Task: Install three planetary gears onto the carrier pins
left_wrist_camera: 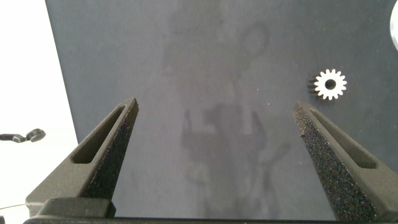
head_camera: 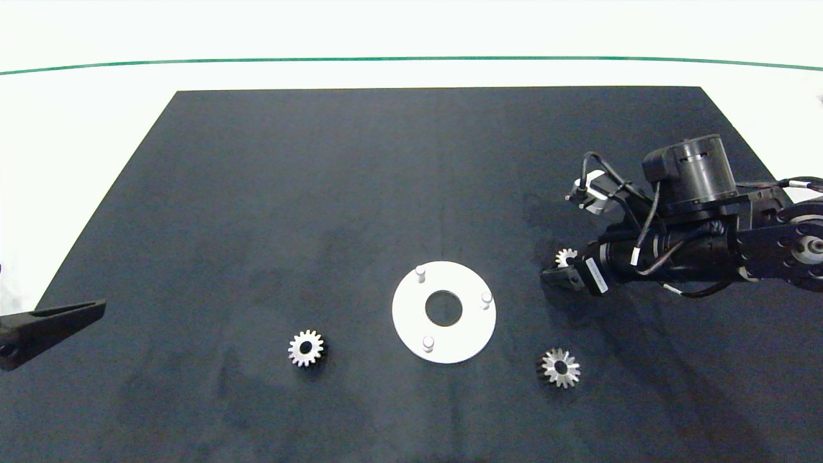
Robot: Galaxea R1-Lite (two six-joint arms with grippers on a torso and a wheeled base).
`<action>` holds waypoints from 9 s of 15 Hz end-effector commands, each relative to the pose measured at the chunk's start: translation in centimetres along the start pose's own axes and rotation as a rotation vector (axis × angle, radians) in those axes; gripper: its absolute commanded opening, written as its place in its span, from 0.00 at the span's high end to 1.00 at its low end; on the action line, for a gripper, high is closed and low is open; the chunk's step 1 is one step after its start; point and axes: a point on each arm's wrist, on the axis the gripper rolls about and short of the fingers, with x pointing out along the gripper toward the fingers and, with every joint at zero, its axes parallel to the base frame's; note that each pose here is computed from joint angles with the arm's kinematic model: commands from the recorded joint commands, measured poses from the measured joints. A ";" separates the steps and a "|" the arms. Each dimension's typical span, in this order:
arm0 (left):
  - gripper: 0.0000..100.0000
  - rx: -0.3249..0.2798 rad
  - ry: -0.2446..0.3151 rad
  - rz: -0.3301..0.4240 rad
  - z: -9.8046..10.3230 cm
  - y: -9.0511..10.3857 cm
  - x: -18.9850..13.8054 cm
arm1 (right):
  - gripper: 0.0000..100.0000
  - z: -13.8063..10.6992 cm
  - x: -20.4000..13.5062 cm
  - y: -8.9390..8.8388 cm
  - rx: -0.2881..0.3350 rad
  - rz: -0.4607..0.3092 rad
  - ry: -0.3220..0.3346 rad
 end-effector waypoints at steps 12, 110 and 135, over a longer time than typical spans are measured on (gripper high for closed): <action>0.00 -0.001 -0.004 0.006 -0.1 0.0 -0.3 | 0.39 0.0 -0.1 0.2 0.000 0.007 -0.005; 0.00 -0.001 -0.044 0.018 -0.4 0.1 -1.6 | 0.00 -7.6 -5.7 9.8 -0.137 0.143 -0.039; 0.00 0.006 -0.053 0.020 -0.6 0.0 -1.9 | 0.13 -8.8 -3.4 10.1 -0.110 0.123 -0.049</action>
